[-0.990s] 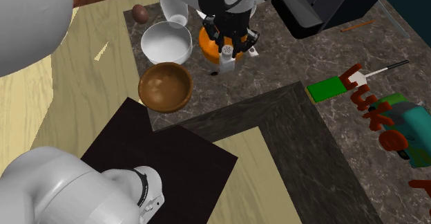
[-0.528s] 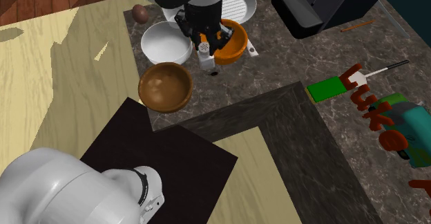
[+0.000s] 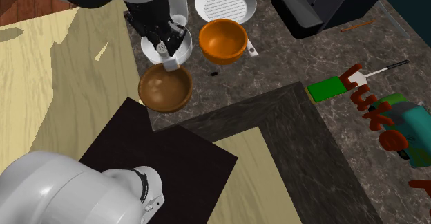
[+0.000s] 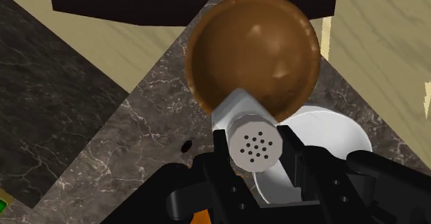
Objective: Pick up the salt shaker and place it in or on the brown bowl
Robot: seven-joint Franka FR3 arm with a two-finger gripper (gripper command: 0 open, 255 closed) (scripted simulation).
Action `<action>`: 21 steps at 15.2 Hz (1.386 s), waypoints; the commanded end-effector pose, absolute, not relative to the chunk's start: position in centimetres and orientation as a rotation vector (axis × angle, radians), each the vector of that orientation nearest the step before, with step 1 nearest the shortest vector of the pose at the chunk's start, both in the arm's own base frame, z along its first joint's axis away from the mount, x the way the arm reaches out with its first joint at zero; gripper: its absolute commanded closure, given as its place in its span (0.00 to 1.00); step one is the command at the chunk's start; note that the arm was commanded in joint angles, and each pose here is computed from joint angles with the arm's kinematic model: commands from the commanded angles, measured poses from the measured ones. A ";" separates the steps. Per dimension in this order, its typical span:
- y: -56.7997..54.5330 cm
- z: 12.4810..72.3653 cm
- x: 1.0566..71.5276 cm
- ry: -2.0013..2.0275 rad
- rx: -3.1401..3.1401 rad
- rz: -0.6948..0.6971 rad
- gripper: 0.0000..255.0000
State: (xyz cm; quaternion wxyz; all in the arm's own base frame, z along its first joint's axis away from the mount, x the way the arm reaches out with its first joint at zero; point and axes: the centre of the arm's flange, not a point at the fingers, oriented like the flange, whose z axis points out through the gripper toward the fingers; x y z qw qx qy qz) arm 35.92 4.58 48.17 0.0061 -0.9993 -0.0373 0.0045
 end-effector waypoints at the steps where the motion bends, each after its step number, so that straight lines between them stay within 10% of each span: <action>1: 7.0 48.8 34.2 -0.115 -3.128 0.015 1.00; 21: 8.1 39.0 33.3 -0.115 -3.128 0.015 1.00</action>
